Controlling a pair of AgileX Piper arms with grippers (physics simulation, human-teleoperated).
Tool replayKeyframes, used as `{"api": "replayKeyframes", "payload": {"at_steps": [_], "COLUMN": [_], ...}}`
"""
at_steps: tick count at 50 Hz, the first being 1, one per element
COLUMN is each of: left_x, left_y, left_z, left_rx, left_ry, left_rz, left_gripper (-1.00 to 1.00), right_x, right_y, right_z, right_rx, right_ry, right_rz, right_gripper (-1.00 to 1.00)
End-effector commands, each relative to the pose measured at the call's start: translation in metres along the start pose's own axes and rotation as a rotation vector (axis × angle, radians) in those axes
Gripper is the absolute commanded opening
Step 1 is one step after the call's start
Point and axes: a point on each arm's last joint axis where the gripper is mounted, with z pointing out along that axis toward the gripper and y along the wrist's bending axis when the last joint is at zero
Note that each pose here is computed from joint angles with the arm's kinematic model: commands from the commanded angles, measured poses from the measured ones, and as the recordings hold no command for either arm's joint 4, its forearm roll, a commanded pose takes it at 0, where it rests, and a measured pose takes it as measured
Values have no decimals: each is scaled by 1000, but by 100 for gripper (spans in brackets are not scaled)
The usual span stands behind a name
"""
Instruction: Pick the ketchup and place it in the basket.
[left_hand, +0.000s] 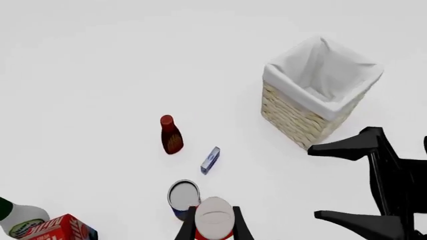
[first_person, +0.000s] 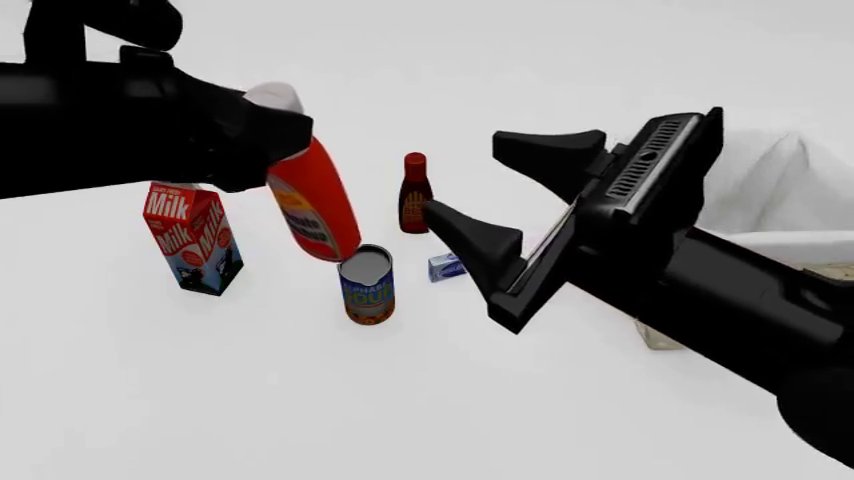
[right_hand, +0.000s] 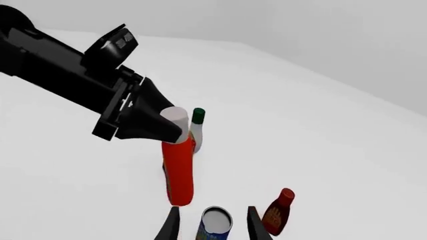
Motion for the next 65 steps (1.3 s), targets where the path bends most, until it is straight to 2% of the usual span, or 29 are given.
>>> {"api": "replayKeyframes", "payload": {"at_steps": [1, 13, 27, 46, 65], "left_x": [1, 4, 5, 3, 0], "left_y": [-8, -12, -14, -17, -23], "left_z": [0, 3, 6, -2, -20], "left_rx": [37, 52, 59, 74, 109], "left_ry": [-5, 1, 6, 1, -8], "left_rz": [25, 22, 22, 5, -13], "left_gripper": [-100, -100, -100, -100, -100], "right_x": [-4, -4, 3, 12, 9], "right_y": [7, 14, 26, 35, 40], "right_z": [12, 24, 37, 50, 56], "right_rx": [-32, -64, -103, -127, -145], "right_ry": [8, 23, 49, 68, 73], "right_rz": [0, -4, 34, 51, 55], "right_gripper": [100, 100, 100, 100, 100]}}
